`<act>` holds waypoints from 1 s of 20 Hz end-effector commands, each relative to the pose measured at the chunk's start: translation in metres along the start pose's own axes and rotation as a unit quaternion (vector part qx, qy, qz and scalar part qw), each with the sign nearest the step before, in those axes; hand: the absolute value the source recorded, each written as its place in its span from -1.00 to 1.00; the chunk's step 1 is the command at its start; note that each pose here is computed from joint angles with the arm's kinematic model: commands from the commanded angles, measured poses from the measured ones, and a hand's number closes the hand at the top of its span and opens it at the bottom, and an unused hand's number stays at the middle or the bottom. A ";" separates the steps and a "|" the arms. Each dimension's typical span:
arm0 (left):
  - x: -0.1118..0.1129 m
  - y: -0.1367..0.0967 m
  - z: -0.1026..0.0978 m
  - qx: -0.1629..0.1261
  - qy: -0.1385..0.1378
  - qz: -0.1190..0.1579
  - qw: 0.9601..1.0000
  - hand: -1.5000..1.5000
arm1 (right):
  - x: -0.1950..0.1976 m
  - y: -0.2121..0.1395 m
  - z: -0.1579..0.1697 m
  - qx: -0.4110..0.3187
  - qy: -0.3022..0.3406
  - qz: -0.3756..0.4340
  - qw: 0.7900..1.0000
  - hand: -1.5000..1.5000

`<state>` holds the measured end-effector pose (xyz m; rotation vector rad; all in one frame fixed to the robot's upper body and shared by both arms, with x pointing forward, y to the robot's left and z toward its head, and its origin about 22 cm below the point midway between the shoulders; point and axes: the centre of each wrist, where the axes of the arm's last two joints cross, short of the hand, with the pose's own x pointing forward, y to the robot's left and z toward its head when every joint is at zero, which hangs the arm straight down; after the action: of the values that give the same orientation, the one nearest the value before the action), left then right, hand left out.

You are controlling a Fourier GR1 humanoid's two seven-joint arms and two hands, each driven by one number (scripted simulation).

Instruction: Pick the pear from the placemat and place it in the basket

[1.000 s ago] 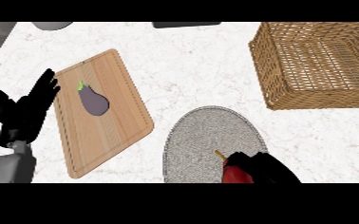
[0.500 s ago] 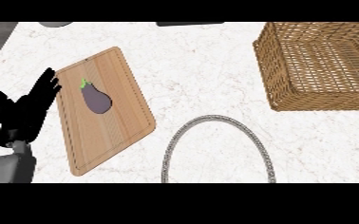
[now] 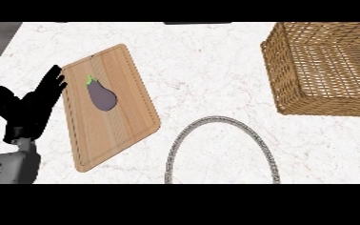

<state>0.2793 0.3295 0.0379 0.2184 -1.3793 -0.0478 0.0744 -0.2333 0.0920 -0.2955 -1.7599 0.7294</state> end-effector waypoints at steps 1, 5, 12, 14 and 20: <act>-0.001 -0.009 0.000 -0.006 -0.003 0.003 1.000 0.00 | 0.061 -0.046 0.005 -0.092 -0.039 0.043 0.994 1.00; 0.002 -0.011 -0.002 -0.016 -0.007 -0.003 1.000 0.00 | 0.063 -0.052 -0.002 -0.122 -0.026 0.057 0.991 1.00; 0.004 -0.012 -0.008 -0.023 -0.007 -0.003 1.000 0.00 | 0.056 -0.069 -0.044 -0.193 0.010 0.073 0.978 1.00; 0.008 -0.021 -0.007 -0.025 0.006 -0.004 1.000 0.00 | 0.053 -0.081 -0.058 -0.226 0.024 0.105 0.968 1.00; 0.008 -0.026 -0.010 -0.019 -0.008 -0.006 1.000 0.00 | 0.048 -0.153 -0.120 -0.256 0.070 0.121 0.957 1.00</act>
<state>0.2936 0.3094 0.0418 0.1912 -1.3884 -0.0852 0.1828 -0.2691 0.1961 -0.8329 -1.7598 0.4706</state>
